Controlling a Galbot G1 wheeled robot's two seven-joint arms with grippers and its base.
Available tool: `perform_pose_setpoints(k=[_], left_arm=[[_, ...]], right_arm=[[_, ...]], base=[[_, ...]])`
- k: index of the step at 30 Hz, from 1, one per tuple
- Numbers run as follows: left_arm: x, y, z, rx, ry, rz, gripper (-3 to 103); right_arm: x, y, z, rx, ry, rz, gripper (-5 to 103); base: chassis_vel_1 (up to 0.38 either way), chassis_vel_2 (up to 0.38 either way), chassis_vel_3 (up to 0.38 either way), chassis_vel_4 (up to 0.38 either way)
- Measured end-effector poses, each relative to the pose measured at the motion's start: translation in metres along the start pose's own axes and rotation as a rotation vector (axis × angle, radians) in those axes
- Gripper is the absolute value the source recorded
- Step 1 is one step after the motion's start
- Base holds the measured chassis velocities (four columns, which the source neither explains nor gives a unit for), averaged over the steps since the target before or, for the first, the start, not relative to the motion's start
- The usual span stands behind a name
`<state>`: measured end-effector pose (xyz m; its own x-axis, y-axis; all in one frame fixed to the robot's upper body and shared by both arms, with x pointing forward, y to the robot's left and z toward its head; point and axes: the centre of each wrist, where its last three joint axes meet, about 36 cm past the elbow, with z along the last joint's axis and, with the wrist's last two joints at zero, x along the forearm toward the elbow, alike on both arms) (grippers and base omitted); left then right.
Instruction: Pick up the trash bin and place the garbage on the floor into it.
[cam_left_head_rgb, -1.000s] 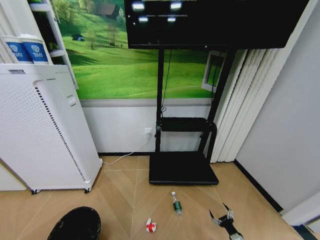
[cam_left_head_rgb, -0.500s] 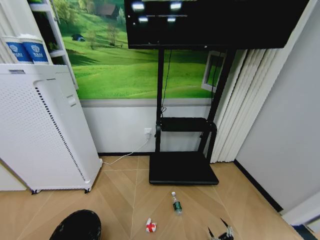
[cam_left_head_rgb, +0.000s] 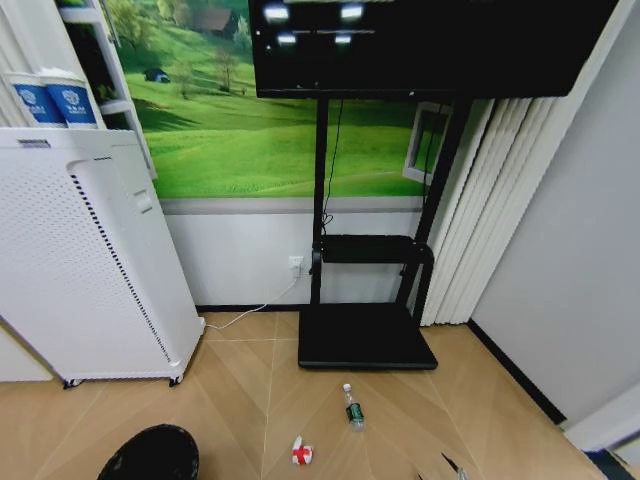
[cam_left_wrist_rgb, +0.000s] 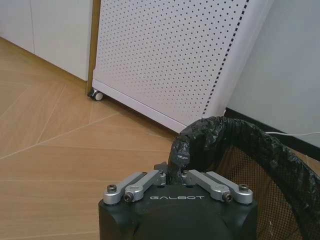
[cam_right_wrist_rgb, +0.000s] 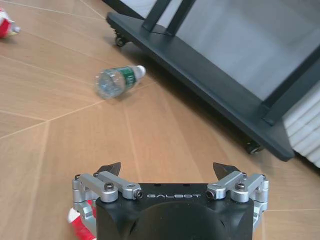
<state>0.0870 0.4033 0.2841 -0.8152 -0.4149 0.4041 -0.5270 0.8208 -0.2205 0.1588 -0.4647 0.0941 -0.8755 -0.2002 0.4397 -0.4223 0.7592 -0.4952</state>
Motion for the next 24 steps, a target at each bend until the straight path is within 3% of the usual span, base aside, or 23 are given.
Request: perform_pose_setpoints(k=[13, 19, 24], left_arm=[[0.0, -0.001, 0.006, 0.007, 0.006, -0.006, 7], [-0.004, 0.0, 0.01, 0.014, 0.011, -0.013, 7], [-0.008, 0.003, 0.011, 0.01, 0.013, -0.015, 7]], right_arm=[[0.014, 0.006, 0.012, 0.019, 0.004, -0.09, 100], [0.016, -0.009, 0.022, 0.076, 0.032, -0.111, 100], [0.019, -0.013, 0.021, 0.081, 0.023, -0.116, 100]], base=[[0.0, 0.0, 0.0, 0.0], [0.0, 0.0, 0.0, 0.0], [0.0, 0.0, 0.0, 0.0]])
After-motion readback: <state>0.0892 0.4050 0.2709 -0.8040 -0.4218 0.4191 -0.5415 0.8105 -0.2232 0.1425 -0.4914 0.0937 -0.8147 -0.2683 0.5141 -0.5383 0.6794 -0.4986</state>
